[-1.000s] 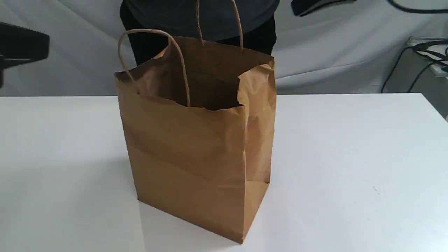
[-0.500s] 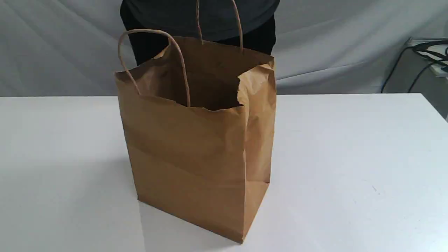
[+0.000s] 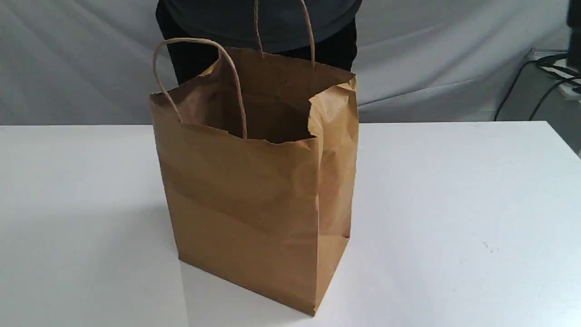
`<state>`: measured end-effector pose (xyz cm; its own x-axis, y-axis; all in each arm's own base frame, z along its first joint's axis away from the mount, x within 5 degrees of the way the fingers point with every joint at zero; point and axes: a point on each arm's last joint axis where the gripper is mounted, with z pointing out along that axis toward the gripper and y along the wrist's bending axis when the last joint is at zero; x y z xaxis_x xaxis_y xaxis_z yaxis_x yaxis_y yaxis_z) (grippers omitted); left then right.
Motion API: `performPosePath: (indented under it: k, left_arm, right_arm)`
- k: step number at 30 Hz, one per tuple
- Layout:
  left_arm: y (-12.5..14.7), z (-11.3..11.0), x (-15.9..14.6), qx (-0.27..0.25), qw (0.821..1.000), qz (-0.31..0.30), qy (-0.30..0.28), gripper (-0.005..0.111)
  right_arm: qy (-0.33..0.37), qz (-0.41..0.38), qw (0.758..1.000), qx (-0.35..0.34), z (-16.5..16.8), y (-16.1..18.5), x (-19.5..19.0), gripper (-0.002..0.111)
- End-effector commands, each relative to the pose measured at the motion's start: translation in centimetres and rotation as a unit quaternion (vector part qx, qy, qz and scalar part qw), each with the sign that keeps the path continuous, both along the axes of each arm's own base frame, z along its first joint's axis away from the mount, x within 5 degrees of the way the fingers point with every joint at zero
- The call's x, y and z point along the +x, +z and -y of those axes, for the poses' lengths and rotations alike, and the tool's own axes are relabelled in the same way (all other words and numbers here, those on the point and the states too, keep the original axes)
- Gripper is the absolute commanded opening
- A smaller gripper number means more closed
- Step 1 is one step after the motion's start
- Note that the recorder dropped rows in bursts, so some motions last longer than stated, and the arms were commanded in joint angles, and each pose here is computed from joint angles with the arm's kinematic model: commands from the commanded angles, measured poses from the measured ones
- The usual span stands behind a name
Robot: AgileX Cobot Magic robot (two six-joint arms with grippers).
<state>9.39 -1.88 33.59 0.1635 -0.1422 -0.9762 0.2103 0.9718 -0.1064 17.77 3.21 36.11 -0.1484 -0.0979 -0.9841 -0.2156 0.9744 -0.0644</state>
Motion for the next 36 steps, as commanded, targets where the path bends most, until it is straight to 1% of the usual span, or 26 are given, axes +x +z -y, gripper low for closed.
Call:
performPosePath:
  k: [1, 4, 8, 32, 33, 34, 36]
  left_arm:
    - [-1.3, -0.2, -0.2, -0.011, 1.000, -0.007, 0.004, 0.000]
    - [-2.3, -0.2, -0.1, -0.009, 1.000, -0.016, 0.008, 0.000]
    - [-2.9, -0.2, -0.1, -0.007, 1.000, -0.023, 0.008, 0.000]
    - [-2.9, -0.2, -0.1, -0.004, 1.000, -0.026, 0.007, 0.000]
    - [-2.9, -0.2, -0.1, -0.004, 1.000, -0.026, 0.007, 0.000]
    - [-2.9, -0.2, -0.1, -0.004, 1.000, -0.026, 0.007, 0.000]
    - [-2.9, -0.2, -0.1, -0.004, 1.000, -0.026, 0.007, 0.000]
  right_arm:
    - [-0.031, 0.047, 0.998, -0.004, 0.9, -3.0, -2.0, 0.000]
    - [-0.047, 0.068, 0.997, -0.003, 1.4, -4.8, -3.2, 0.000]
    - [-0.048, 0.063, 0.997, -0.004, 1.5, -6.0, -4.0, 0.000]
    - [-0.049, 0.066, 0.997, 0.003, 1.5, -6.0, -4.1, 0.000]
    - [-0.049, 0.063, 0.997, 0.007, 1.5, -6.0, -4.1, 0.000]
    - [-0.051, 0.054, 0.997, 0.029, 1.5, -6.1, -4.1, 0.000]
    - [-0.048, 0.046, 0.997, 0.038, 1.5, -6.2, -4.3, 0.000]
